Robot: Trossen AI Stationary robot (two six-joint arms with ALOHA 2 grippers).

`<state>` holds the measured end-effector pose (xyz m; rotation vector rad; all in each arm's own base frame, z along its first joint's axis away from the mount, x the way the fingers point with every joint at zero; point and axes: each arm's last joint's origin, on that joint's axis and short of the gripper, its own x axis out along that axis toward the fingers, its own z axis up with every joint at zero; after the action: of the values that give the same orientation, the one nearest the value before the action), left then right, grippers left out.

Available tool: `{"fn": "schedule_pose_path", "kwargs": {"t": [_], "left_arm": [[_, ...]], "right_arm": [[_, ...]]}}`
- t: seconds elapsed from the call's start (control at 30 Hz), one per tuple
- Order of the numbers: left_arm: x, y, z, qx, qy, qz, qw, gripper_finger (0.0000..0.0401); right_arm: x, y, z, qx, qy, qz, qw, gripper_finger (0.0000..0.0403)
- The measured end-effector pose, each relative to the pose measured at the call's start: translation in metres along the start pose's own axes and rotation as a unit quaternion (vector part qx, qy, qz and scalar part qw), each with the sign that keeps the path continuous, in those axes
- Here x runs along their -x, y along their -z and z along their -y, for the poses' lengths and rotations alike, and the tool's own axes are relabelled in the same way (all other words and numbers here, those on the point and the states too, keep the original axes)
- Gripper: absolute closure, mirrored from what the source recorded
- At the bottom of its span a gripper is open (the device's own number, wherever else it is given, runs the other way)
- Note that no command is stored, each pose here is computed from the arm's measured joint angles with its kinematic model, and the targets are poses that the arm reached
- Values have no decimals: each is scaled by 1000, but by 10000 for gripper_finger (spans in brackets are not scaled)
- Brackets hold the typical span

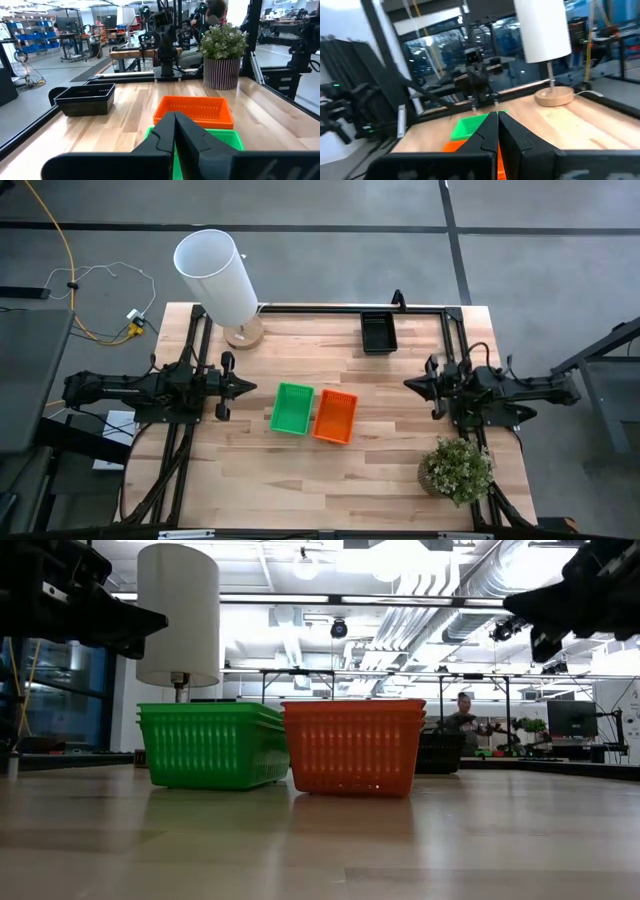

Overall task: Stack baskets by color
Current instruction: Return to Home Position

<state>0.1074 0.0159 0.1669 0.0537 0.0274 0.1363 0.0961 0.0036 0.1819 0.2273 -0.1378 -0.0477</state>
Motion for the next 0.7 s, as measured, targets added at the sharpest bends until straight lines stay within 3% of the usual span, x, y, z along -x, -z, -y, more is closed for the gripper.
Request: {"fn": "schedule_pose_path", "kwargs": {"t": [0.17, 0.37, 0.7], "left_arm": [[0, 1, 0, 0, 1, -3, 1000, 401], [1, 0, 1, 0, 4, 2, 1000, 401], [12, -7, 14, 1, 70, 51, 996, 401]], "right_arm": [[0, 6, 1, 8, 7, -17, 1000, 403], [0, 11, 3, 67, 11, -43, 997, 403], [0, 13, 2, 90, 0, -50, 995, 403]]}}
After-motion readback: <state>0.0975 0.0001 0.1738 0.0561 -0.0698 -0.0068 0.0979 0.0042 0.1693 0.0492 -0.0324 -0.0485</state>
